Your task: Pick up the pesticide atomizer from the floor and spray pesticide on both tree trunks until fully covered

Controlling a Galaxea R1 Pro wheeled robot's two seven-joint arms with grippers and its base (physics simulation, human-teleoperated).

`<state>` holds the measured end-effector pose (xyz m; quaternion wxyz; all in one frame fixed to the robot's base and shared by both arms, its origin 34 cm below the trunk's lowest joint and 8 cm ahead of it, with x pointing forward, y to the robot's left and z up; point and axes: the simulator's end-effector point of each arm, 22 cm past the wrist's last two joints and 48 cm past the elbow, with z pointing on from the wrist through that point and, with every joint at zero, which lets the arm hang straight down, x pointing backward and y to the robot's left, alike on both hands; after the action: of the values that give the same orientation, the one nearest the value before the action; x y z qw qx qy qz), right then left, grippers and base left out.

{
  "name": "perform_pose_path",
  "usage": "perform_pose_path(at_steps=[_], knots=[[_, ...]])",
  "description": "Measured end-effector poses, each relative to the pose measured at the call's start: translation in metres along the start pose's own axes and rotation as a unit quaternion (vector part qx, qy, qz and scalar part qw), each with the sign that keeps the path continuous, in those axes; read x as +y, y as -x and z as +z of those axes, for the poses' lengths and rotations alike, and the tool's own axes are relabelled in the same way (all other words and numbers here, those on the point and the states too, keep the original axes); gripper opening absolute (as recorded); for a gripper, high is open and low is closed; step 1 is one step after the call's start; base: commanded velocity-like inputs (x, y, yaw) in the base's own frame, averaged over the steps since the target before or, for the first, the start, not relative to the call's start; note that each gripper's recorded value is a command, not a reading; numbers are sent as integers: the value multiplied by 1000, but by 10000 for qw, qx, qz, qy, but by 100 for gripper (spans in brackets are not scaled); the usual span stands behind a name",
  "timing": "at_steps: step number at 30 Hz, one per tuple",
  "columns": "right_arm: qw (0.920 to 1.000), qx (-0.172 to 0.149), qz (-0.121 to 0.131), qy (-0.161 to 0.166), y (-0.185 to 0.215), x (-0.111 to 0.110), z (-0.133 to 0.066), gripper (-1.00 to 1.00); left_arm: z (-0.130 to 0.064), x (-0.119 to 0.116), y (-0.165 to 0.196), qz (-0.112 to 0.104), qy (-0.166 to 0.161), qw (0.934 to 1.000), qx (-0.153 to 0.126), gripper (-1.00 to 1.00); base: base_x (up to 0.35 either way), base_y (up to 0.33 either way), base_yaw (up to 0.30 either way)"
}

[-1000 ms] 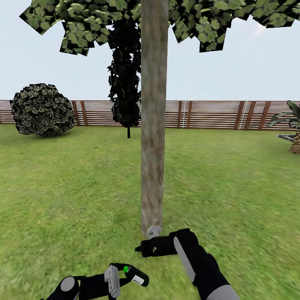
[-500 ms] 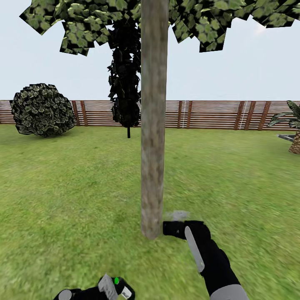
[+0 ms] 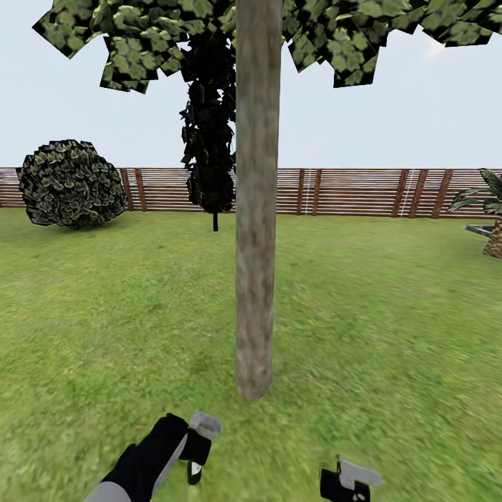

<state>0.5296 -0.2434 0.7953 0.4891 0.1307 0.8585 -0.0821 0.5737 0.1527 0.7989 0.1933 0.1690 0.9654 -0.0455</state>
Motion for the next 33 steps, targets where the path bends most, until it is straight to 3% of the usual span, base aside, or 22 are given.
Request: perform_pose_path(at_steps=[2, 5, 9, 14, 19, 25, 33], knots=[[10000, 34, -26, -44, -13, -4, -4, -100, -12, -2, 26, -21, 387, 9991, -142, -100, 0, 0, 0], [10000, 47, -50, -52, -21, -6, -6, -100, -22, -18, 48, -144, 466, 9984, -283, -100, 0, 0, 0], [9999, 97, -93, -46, -30, -5, -9, -100, -31, -37, 66, -345, 307, 9979, -450, -100, 28, 4, 0], [9995, 254, -164, -100, -47, -12, -12, -100, -55, -46, 102, -457, 170, 9945, -926, -100, 227, 47, -91], [9994, 289, -176, -120, -51, -14, -13, -100, -62, -60, 112, -782, -163, 9917, -1010, -100, 314, 15, -210], [9993, 294, -181, -133, -51, -15, -13, -100, -76, -38, 139, -972, 175, 9879, -1199, -100, 255, 2, -71], [9993, 293, -193, -146, -51, -17, -12, -100, -79, -33, 144, -1011, 242, 9868, -1243, -100, 35, 0, -7]])
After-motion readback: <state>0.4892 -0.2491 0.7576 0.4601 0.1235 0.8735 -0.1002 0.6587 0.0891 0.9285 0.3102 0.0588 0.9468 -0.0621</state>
